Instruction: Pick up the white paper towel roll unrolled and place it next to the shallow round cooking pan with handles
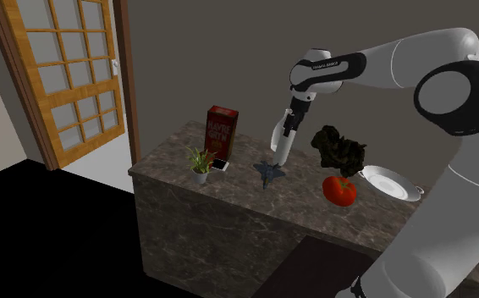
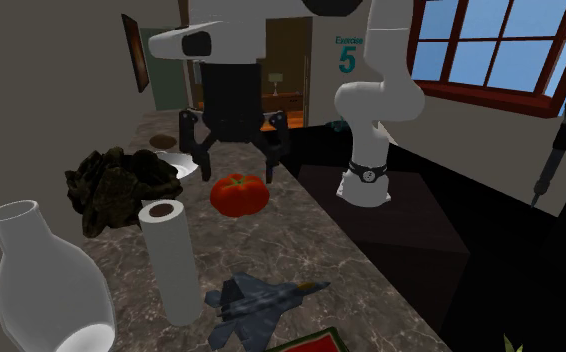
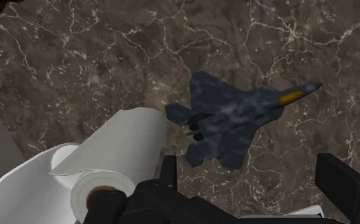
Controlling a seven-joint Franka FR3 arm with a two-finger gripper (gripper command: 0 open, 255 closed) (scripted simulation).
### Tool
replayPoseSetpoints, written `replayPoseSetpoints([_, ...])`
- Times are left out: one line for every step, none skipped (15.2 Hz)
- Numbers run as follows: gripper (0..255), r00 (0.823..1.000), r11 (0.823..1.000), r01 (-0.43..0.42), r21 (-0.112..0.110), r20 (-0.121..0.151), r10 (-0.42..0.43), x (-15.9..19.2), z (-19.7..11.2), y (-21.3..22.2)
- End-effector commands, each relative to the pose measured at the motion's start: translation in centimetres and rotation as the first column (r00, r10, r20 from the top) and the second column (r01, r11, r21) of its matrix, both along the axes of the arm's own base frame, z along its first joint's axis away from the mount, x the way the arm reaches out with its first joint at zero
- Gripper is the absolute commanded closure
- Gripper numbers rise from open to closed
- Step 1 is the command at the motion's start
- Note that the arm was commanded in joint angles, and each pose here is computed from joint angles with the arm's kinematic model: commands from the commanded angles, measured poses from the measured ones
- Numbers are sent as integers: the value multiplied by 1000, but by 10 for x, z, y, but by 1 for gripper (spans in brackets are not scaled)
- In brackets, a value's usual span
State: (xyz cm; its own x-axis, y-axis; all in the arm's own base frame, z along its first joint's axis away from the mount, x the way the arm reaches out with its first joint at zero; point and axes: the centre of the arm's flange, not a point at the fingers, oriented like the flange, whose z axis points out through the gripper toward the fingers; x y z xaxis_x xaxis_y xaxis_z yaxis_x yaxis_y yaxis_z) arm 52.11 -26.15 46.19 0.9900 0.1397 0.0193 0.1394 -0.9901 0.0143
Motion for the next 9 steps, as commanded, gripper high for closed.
replayPoseSetpoints([0, 1000, 1000, 1, -9, 10, -1, 14, -5, -21])
replayPoseSetpoints([0, 1000, 1000, 2, -13, 14, -2, 21, -7, -31])
replayPoseSetpoints([0, 1000, 1000, 3, -17, 19, -2, 29, -9, -40])
replayPoseSetpoints([0, 1000, 1000, 3, -21, 24, -3, 36, -11, -50])
replayPoseSetpoints([0, 1000, 1000, 4, -25, 29, -4, 44, -13, -59])
replayPoseSetpoints([0, 999, 1000, 5, -29, 33, -4, 51, -14, -69])
replayPoseSetpoints([0, 999, 999, 6, -33, 38, -5, 59, -16, -78])
replayPoseSetpoints([0, 999, 999, 7, -36, 42, -5, 65, -17, -87])
replayPoseSetpoints([0, 999, 999, 7, -36, 42, -5, 65, -23, -87])
